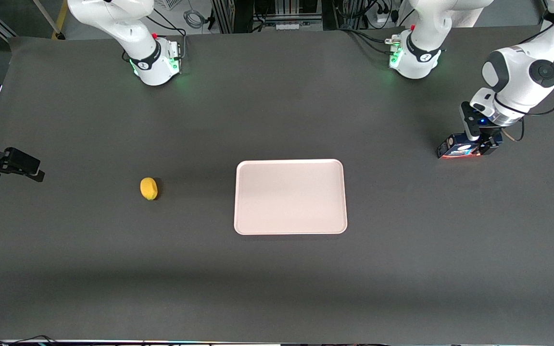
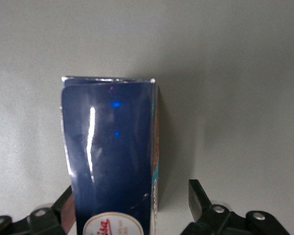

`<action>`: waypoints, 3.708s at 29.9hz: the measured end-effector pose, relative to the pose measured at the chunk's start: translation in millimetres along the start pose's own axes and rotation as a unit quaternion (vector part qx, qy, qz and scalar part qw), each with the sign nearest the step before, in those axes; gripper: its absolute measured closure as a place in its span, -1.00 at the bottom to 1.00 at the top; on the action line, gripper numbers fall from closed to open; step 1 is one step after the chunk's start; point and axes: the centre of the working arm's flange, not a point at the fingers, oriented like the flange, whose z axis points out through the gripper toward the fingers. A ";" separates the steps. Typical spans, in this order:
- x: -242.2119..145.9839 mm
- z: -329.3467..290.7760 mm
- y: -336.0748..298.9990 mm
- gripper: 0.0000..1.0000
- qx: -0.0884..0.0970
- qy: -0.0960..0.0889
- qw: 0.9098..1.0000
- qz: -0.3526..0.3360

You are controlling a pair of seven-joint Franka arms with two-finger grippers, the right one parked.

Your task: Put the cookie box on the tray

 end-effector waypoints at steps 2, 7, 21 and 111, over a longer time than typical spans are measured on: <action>0.0 0.0 -0.1 -0.59 0.000 0.000 1.000 0.000; 0.1 -0.2 -0.3 0.05 0.001 0.000 1.000 0.000; 0.2 -3.8 -4.2 0.43 0.007 0.000 1.000 -0.002; 489.2 -92.7 -61.5 0.49 -0.034 -0.005 0.680 -0.732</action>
